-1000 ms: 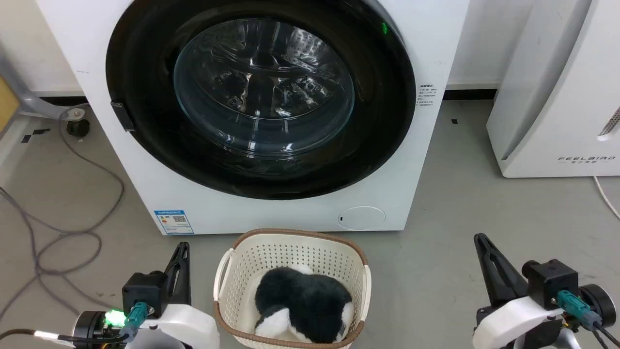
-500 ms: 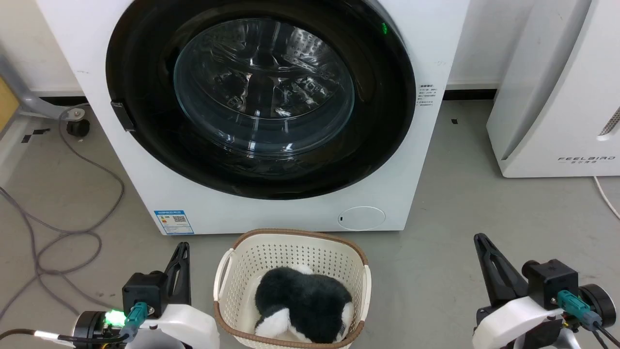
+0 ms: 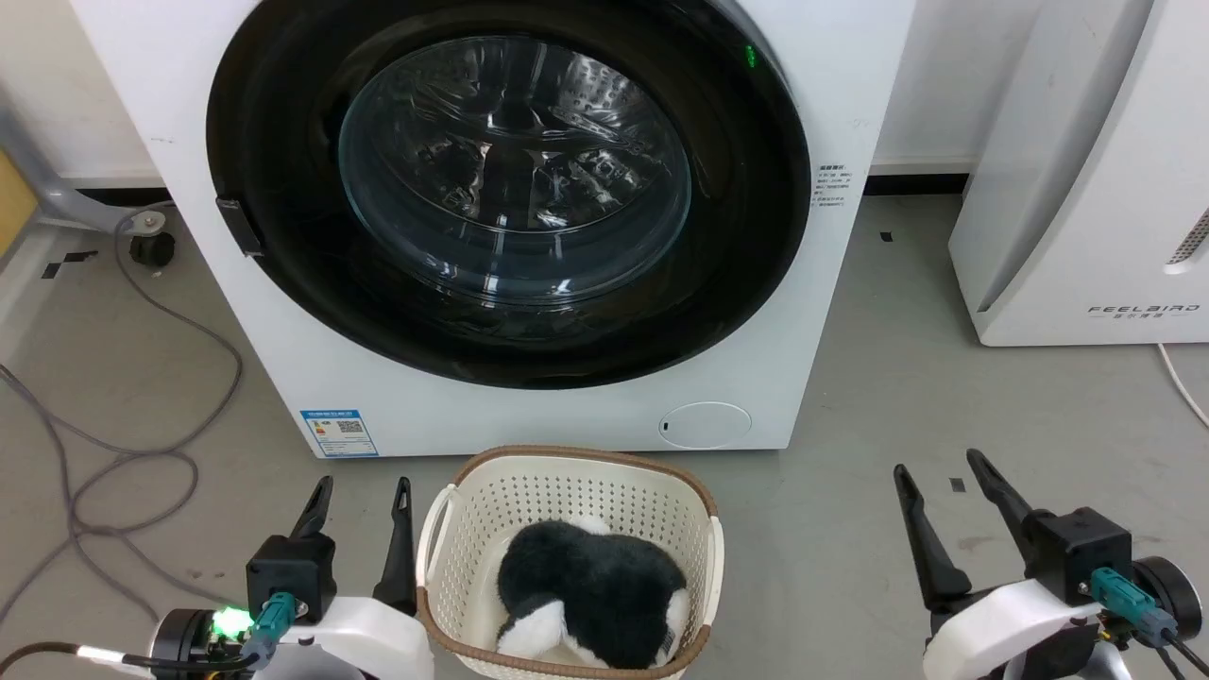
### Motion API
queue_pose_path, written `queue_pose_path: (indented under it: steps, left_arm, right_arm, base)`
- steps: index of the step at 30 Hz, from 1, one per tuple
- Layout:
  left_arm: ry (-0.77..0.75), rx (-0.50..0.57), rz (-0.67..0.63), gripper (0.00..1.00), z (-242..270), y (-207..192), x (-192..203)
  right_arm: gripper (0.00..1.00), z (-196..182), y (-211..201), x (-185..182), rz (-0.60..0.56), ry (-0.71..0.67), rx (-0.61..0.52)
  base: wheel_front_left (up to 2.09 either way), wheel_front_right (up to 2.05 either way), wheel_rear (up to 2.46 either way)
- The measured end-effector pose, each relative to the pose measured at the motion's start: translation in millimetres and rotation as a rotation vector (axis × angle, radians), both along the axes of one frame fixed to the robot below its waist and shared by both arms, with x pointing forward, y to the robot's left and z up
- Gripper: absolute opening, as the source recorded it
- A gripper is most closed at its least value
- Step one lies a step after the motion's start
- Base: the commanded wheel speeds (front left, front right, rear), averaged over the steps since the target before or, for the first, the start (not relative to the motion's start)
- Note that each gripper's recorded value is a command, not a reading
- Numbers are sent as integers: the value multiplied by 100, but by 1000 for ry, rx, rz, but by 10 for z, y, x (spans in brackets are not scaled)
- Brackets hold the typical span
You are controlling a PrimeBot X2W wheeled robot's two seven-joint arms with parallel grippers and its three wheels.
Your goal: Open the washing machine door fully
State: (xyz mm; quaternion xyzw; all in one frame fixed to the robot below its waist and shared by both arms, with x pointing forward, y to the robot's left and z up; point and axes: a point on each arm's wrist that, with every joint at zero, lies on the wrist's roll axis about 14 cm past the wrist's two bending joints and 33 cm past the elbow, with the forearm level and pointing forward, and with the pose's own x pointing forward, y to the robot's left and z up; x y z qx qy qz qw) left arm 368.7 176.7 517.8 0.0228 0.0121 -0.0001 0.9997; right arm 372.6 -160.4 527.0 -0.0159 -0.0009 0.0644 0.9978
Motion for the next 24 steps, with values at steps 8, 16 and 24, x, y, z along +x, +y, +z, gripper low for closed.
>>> queue_pose_path:
  steps: [8,16,24]
  left_arm:
    - [-4,-11,-9,100,-16,-30,-2]
    - [-11,-28,-13,100,-25,-46,-2]
    - [-18,-38,-14,100,-31,-49,4]
  right_arm:
    - [0,-11,-27,-5,-8,-4,14]
    - [0,-15,-49,-8,-15,-9,89]
    - [0,19,-79,14,-27,-20,311]
  base:
    - [0,0,0]
    - [0,0,0]
    - [0,0,0]
